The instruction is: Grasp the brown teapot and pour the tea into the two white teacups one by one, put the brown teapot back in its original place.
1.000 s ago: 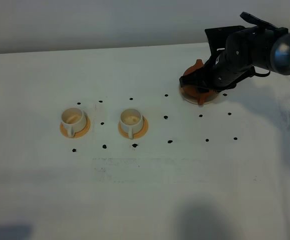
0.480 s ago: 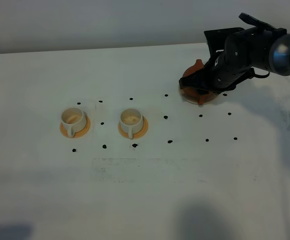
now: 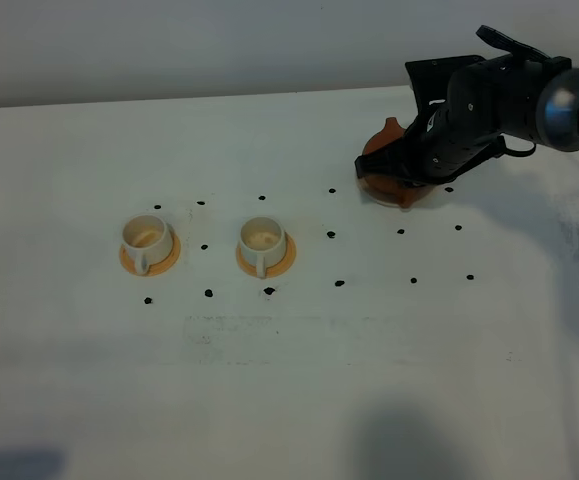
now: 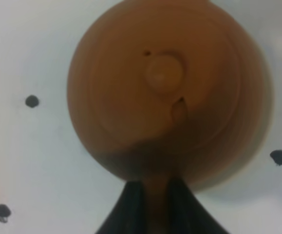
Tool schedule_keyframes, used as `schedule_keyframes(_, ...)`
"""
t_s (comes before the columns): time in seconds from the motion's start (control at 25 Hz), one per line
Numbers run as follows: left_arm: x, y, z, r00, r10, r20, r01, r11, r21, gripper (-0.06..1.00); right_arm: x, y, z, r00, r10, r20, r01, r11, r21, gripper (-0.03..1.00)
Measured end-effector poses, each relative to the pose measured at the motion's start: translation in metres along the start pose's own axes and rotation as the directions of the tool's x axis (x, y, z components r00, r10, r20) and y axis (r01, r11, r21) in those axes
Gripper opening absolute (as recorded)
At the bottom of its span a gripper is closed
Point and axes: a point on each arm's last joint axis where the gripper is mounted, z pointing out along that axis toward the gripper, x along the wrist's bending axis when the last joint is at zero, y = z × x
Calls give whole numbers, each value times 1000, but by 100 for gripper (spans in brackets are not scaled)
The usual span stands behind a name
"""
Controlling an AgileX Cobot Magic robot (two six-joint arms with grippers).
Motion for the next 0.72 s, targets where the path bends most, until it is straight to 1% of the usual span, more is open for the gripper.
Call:
schedule_keyframes(0.4,0,0,0,1000,0,0,0,1000,0,33,0,0,0,998,-57,1,57,998,-6,9)
schedule_keyframes(0.72,0,0,0,1000,1,0,-1,1000,0,33,1,3,-6,998,-69,-2,69,997,-28,9)
